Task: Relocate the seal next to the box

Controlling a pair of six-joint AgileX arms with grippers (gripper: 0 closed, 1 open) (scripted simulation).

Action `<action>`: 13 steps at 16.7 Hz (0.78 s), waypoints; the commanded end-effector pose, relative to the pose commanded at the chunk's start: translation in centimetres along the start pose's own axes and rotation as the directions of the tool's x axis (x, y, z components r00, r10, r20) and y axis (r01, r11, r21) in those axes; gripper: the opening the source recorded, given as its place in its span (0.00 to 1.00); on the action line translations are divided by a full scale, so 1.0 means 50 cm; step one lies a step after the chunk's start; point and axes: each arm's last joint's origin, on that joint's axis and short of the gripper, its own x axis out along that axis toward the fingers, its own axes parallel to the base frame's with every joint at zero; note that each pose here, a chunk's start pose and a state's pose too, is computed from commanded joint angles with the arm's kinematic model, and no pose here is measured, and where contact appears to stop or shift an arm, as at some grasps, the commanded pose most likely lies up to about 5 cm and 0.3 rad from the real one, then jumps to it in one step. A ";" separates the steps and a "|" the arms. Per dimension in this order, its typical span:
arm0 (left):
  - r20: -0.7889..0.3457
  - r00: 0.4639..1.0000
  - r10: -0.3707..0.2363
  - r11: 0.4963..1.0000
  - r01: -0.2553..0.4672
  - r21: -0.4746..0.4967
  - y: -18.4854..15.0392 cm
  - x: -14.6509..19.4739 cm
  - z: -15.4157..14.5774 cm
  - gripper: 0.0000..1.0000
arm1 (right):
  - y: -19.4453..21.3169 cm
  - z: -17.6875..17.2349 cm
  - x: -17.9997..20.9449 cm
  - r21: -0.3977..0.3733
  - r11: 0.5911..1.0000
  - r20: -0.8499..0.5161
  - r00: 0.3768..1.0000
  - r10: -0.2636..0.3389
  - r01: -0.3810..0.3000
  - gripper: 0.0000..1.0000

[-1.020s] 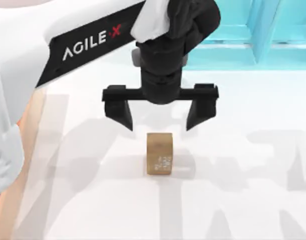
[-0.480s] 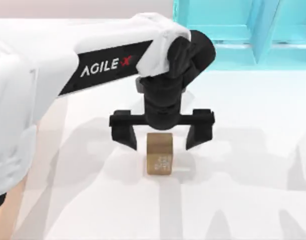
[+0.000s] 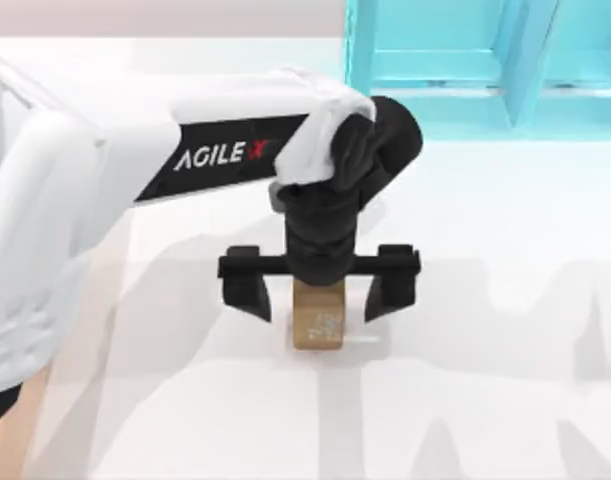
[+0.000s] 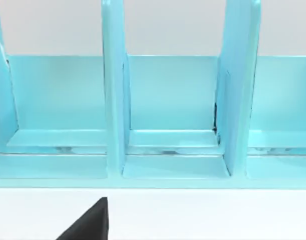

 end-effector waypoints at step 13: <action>0.000 1.000 0.000 1.000 0.000 0.000 0.000 0.000 0.000 0.00 | 0.000 0.000 0.000 0.000 1.000 0.000 1.000 0.000 0.000 1.00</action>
